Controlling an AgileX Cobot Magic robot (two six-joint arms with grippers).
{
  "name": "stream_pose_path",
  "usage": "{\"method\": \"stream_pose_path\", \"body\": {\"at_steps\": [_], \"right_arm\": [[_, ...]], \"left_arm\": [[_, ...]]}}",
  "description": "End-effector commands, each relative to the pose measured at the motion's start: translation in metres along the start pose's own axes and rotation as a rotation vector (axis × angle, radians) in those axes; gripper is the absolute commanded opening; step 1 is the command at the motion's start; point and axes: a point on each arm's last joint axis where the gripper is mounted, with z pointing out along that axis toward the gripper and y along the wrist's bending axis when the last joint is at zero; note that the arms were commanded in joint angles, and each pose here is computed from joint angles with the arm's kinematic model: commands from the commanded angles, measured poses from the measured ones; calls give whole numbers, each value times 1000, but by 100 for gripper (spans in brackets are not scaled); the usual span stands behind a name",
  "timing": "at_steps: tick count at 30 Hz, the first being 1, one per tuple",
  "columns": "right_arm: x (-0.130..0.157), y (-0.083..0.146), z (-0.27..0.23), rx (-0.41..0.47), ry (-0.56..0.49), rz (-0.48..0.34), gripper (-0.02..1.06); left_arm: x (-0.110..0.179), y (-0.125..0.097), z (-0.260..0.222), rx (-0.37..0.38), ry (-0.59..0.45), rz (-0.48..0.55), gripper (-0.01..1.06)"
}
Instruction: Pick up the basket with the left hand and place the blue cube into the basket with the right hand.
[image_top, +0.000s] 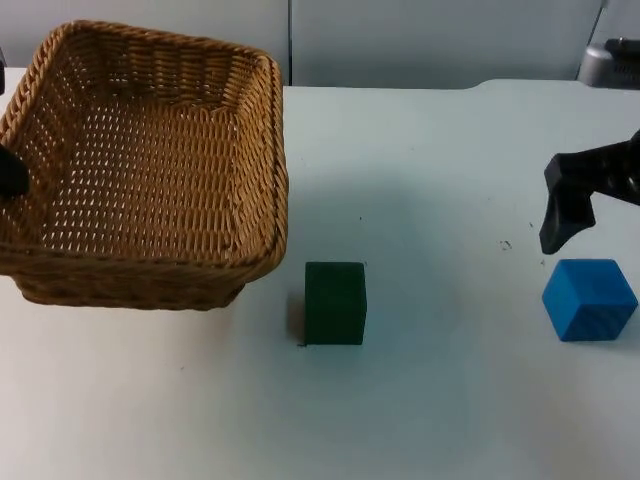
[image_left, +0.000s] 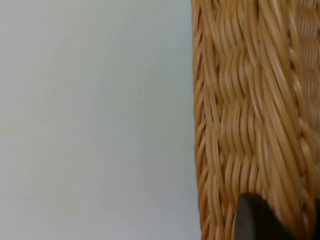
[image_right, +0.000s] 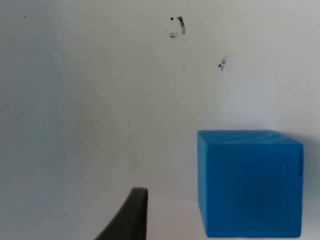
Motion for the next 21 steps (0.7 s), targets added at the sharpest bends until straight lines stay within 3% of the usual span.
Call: {"method": "stream_pose_path", "body": {"at_steps": [1,13,17,21], "right_arm": [[-2,3,11,5,3,-11,101],[2,5,55,7,58,-6,95],[2,5,60,5,55,-7,88],[1,5,60,4,41,9,59]], "left_arm": [[0,-3,-3,23,-16,-16,0],[0,-4,-3,26,-12,-16,0],[0,-4,-3,27,-11,-16,0],[0,-4,-3,27,-11,-16,0]]}}
